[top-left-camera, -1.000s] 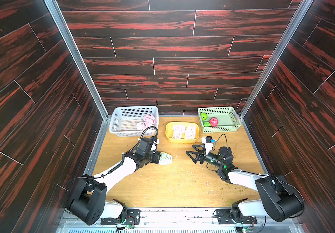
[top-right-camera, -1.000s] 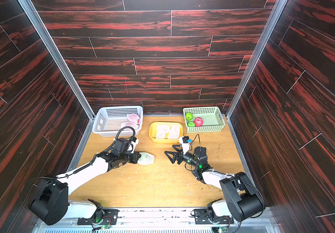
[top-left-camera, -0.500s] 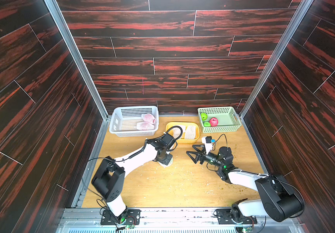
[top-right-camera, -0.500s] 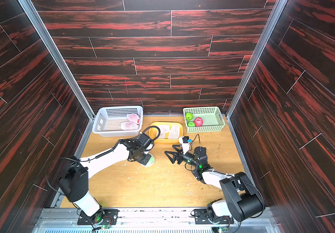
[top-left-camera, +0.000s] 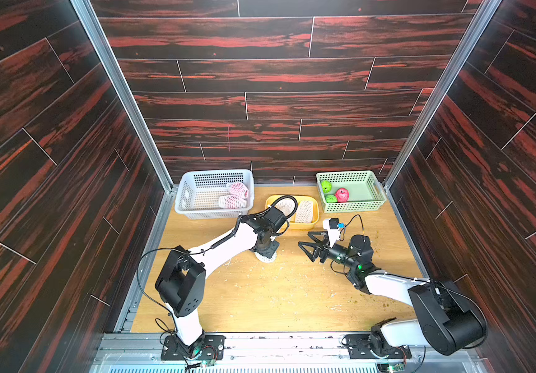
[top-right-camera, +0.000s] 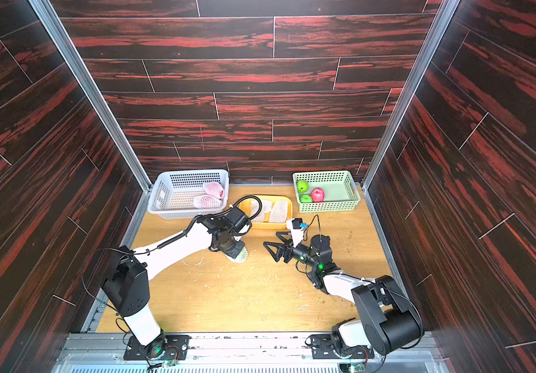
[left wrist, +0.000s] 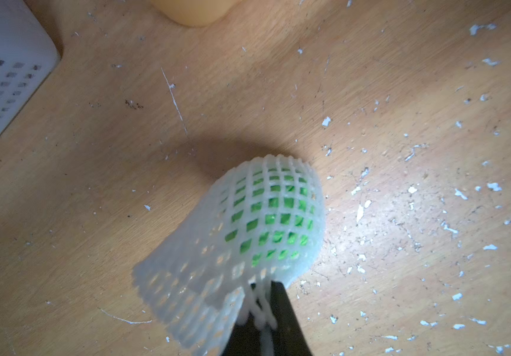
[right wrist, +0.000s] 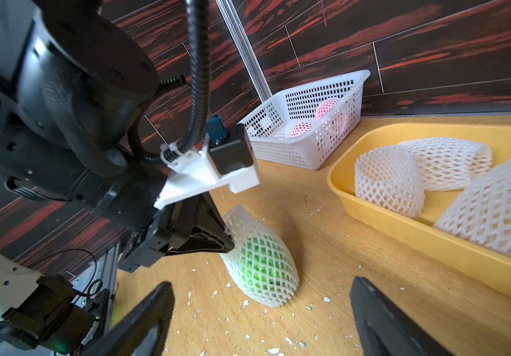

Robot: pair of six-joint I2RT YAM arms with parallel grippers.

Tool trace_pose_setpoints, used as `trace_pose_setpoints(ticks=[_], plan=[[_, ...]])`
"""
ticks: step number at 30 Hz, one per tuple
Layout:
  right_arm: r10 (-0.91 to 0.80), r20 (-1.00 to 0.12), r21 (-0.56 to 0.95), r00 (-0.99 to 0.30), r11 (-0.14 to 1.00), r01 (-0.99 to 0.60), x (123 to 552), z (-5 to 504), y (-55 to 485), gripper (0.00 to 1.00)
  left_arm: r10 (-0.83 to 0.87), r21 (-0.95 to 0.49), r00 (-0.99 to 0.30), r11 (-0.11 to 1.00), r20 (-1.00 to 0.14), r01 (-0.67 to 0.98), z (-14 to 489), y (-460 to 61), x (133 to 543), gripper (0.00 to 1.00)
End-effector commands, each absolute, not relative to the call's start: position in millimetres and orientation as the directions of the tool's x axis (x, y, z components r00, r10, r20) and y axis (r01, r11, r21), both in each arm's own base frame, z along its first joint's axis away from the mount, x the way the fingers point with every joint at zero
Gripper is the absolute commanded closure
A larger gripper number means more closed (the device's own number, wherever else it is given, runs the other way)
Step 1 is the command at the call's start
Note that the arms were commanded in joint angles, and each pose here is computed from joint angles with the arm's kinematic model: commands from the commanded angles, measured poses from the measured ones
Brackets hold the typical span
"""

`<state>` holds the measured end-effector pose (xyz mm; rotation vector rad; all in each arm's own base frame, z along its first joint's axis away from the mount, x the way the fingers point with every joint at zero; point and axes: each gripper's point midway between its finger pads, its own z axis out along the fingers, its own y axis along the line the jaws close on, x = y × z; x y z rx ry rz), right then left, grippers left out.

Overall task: Remove foam nets from apples
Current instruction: Remove the foam net from the apple.

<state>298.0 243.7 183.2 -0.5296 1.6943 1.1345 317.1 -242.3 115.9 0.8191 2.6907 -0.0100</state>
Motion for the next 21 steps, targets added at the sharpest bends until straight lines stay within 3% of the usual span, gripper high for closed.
trace_pose_setpoints(ticks=[1, 12, 17, 21], plan=[[0.161, -0.907, 0.417, -0.390, 0.474, -0.775, 296, 189, 241, 0.07, 0.563, 0.078, -0.756, 0.816, -0.334, 0.573, 131, -256, 318, 0.85], [0.179, -0.922, 0.385, -0.344, 0.525, -0.759, 296, 193, 230, 0.07, 0.620, 0.075, -0.719, 0.771, -0.315, 0.633, 125, -286, 322, 0.84], [0.175, -0.921, 0.387, -0.348, 0.525, -0.758, 296, 191, 231, 0.07, 0.603, 0.092, -0.722, 0.785, -0.340, 0.612, 130, -282, 324, 0.70], [0.179, -0.917, 0.396, -0.356, 0.516, -0.760, 297, 191, 233, 0.07, 0.566, 0.092, -0.709, 0.804, -0.420, 0.587, 153, -284, 329, 0.67]])
